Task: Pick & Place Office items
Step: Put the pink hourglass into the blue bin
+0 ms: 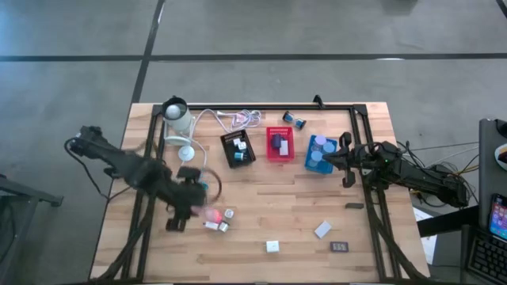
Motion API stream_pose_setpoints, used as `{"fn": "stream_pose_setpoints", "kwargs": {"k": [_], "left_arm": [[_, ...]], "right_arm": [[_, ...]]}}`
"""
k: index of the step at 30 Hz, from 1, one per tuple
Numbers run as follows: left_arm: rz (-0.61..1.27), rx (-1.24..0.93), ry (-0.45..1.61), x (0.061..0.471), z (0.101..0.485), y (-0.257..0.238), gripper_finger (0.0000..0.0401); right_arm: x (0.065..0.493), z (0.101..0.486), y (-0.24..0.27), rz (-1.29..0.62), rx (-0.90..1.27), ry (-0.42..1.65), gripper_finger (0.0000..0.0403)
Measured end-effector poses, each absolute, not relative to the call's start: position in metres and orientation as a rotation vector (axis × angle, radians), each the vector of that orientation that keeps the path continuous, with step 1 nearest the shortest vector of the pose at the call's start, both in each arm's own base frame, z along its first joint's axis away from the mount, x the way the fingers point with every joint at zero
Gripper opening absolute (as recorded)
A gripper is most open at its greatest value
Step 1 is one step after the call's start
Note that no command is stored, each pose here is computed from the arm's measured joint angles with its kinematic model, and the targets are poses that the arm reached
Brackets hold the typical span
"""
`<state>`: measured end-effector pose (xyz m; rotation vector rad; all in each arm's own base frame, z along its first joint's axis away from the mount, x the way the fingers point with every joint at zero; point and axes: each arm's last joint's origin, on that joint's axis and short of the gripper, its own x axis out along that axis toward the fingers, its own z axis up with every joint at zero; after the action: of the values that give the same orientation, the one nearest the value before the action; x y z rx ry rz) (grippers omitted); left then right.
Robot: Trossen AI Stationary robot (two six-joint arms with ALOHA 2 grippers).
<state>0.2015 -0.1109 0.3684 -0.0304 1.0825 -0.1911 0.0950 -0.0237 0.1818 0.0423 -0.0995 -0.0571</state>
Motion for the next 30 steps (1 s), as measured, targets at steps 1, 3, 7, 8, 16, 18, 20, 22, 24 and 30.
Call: {"fn": "stream_pose_setpoints", "kwargs": {"k": [1, 3, 7, 8, 16, 18, 20, 22, 24, 30], "left_arm": [[-0.187, -0.025, 1.061, 0.200, 0.373, -0.103, 0.0204], [-0.173, -0.013, 1.015, 0.195, 0.379, -0.088, 0.0204], [-0.115, -0.061, 0.911, 0.182, 0.387, -0.060, 0.0204], [-0.094, -0.081, 0.891, 0.177, 0.388, -0.054, 0.0204], [-0.052, -0.169, 0.825, 0.146, 0.368, -0.038, 0.0204], [-0.060, -0.190, 0.775, 0.140, 0.360, -0.037, 0.0204], [-0.063, -0.222, 0.715, 0.134, 0.351, -0.035, 0.0204], [-0.051, -0.243, 0.656, 0.129, 0.342, -0.033, 0.0204], [-0.028, -0.258, 0.612, 0.125, 0.331, -0.031, 0.0204], [-0.031, -0.260, 0.482, 0.122, 0.301, -0.029, 0.0204]], "right_arm": [[0.095, 0.182, -0.024, -0.057, 0.041, -0.099, 0.0008], [0.095, 0.182, -0.024, -0.057, 0.038, -0.099, 0.0008], [0.095, 0.182, -0.024, -0.057, 0.039, -0.098, 0.0008], [0.095, 0.182, -0.024, -0.057, 0.039, -0.097, 0.0008], [0.095, 0.181, -0.024, -0.057, 0.040, -0.095, 0.0008], [0.095, 0.181, -0.024, -0.057, 0.040, -0.095, 0.0008], [0.095, 0.181, -0.024, -0.057, 0.041, -0.095, 0.0008], [0.095, 0.181, -0.024, -0.057, 0.041, -0.095, 0.0008], [0.095, 0.181, -0.024, -0.057, 0.044, -0.095, 0.0008], [0.095, 0.181, -0.024, -0.057, 0.044, -0.093, 0.0008]]}}
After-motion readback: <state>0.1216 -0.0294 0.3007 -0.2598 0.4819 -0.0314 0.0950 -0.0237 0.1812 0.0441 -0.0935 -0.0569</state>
